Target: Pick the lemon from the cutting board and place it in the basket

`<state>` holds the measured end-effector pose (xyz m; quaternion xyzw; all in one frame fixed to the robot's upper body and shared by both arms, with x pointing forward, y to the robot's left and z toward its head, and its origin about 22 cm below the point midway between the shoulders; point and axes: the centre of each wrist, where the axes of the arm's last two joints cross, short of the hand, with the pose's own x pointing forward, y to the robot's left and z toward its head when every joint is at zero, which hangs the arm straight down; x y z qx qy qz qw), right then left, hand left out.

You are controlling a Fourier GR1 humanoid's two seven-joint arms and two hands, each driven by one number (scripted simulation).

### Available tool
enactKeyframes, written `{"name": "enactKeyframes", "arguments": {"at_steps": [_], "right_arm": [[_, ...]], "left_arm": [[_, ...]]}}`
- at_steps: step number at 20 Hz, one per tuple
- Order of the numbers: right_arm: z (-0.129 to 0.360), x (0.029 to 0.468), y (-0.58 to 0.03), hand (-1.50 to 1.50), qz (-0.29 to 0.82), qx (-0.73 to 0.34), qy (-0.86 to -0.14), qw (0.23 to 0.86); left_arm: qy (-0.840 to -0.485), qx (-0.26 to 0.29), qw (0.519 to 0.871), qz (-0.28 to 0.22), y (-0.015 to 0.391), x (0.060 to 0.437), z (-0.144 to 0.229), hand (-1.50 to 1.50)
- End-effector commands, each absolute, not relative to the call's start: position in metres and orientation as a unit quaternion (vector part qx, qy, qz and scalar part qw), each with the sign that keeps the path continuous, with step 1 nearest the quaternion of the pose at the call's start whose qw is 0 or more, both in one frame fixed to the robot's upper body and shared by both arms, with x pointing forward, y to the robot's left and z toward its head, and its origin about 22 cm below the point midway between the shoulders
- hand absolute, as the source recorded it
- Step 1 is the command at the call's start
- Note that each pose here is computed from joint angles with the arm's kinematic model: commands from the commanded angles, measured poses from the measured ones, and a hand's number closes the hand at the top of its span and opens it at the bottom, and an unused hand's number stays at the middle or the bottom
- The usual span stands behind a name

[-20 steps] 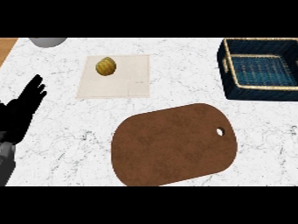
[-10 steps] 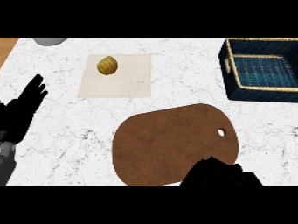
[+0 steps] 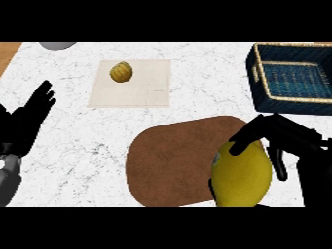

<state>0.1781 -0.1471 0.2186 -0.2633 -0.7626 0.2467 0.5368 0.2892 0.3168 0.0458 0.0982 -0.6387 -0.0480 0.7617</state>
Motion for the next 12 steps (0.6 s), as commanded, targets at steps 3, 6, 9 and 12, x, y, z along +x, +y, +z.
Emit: {"name": "enactKeyframes", "arguments": {"at_steps": [3,6,9,12], "right_arm": [[0.268,0.200,-0.167,1.50,0.198,-0.307,-0.765,0.530],[0.292,0.225,-0.185,1.50,0.176,-0.347,-0.755,0.528],[0.299,0.249,-0.213,1.50,0.168,-0.371,-0.745,0.529],[0.289,0.276,-0.229,1.50,0.184,-0.383,-0.726,0.540]], "left_arm": [[-0.634,0.085,0.768,-0.037,0.307,0.282,0.037,0.00],[-0.636,0.088,0.766,-0.040,0.326,0.283,0.042,0.00],[-0.645,0.082,0.759,-0.039,0.300,0.288,0.039,0.00],[-0.641,0.086,0.762,-0.038,0.299,0.280,0.042,0.00]]}}
